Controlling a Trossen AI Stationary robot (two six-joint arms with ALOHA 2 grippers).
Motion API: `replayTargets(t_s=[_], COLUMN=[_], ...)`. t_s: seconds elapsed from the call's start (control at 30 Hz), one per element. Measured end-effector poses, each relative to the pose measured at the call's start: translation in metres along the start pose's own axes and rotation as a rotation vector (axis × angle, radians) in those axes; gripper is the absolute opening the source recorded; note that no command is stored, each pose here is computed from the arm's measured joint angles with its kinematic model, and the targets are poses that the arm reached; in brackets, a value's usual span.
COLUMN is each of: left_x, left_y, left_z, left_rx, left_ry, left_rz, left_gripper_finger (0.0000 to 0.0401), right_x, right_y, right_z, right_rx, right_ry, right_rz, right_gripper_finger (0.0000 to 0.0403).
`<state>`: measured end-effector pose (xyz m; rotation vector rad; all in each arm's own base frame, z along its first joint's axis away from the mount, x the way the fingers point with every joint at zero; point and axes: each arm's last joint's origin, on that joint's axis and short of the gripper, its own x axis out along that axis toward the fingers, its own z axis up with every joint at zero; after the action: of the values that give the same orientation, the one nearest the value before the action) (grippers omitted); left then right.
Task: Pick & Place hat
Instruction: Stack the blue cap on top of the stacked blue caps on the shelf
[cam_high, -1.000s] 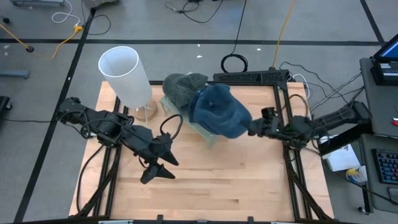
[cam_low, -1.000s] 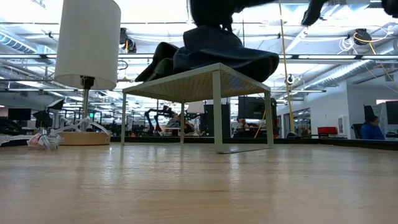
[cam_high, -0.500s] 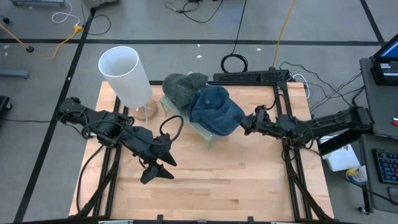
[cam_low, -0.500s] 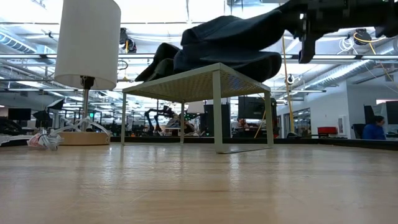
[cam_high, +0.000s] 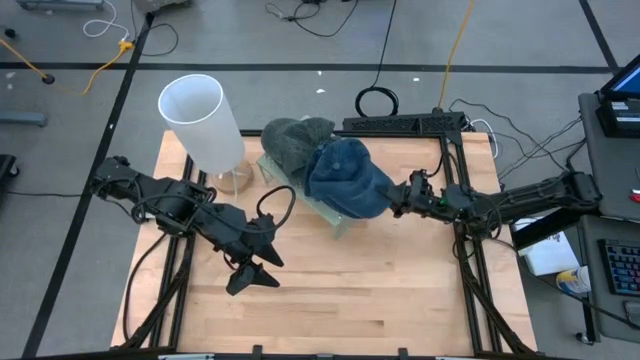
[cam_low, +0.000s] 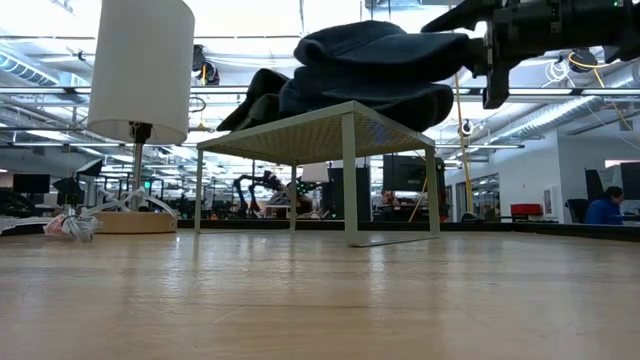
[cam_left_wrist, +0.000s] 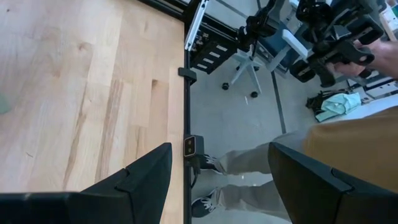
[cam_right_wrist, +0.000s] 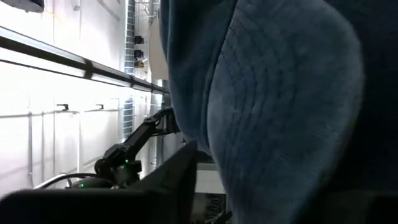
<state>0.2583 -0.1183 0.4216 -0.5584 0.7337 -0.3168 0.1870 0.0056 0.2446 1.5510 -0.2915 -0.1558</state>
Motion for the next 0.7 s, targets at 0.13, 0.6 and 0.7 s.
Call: replayTargets(t_s=[0.13, 0.6, 0.7], left_x=[0.000, -0.001, -0.001], left_y=[0.001, 0.007, 0.007], left_z=[-0.001, -0.011, -0.011], left_rx=[-0.002, -0.009, 0.007], left_ry=[0.010, 0.129, 0.129], left_rz=[0.008, 0.057, 0.054], left_gripper_finger=[0.0271, 0.0271, 0.0271], right_x=[-0.002, -0.001, 0.000], right_y=[-0.002, 0.039, 0.043], right_z=[0.001, 0.005, 0.006], right_rx=[0.016, -0.111, -0.140], right_ry=[-0.024, -0.119, -0.153], right_rz=[-0.054, -0.364, -0.407], right_gripper_finger=[0.0156, 0.0179, 0.0177])
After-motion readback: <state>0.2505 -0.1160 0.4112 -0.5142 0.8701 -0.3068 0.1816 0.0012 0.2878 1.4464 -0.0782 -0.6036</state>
